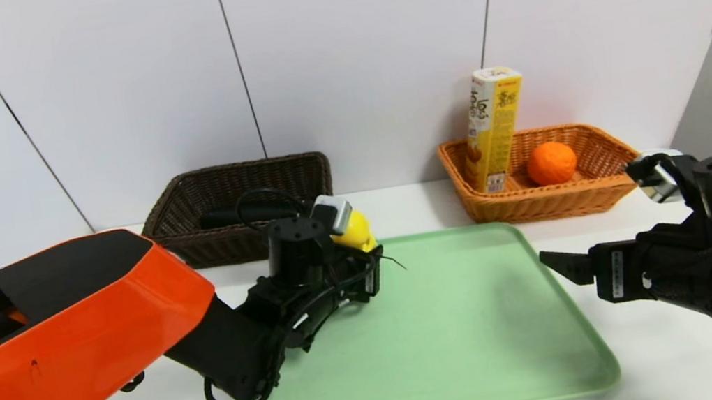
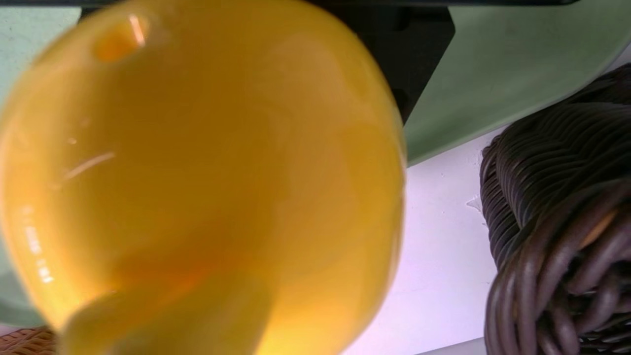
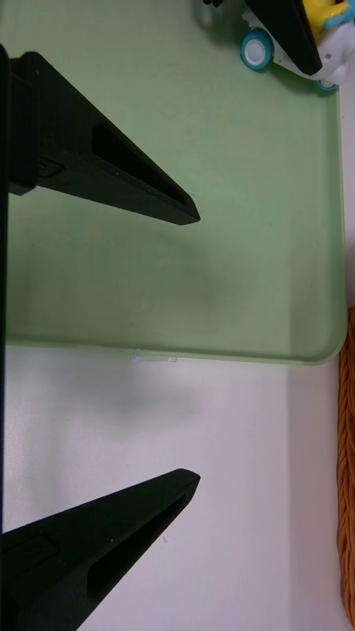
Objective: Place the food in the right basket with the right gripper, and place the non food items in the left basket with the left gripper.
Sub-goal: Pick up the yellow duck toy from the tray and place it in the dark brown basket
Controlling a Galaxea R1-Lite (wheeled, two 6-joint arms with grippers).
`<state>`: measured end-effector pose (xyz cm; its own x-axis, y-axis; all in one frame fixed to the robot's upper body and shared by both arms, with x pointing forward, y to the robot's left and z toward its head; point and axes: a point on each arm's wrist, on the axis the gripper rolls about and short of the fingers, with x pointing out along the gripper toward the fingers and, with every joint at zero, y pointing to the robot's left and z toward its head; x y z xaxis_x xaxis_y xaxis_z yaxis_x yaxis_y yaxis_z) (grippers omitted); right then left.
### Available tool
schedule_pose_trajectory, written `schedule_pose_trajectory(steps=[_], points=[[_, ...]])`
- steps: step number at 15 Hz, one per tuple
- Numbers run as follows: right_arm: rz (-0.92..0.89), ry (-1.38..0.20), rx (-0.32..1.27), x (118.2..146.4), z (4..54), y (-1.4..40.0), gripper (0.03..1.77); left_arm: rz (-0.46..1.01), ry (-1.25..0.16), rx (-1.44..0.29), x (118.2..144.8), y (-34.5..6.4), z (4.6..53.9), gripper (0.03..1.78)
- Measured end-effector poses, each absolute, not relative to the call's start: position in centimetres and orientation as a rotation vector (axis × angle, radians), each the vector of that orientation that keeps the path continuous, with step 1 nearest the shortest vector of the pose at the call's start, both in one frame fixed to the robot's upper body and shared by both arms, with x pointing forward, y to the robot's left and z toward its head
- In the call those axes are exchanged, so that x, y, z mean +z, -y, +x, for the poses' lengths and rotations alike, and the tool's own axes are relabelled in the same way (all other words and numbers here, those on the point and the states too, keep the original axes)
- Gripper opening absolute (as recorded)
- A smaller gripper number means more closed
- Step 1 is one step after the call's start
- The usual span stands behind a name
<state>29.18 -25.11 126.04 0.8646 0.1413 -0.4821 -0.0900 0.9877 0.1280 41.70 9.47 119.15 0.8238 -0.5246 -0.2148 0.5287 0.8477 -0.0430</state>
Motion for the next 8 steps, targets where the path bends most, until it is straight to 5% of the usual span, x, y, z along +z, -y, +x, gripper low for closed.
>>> schedule_pose_trajectory(steps=[8], points=[[0.099,-0.513,0.119,125.9,28.7,25.4,1.71,-0.016,-0.238,-0.677,123.2,-7.7,38.3,0.75]])
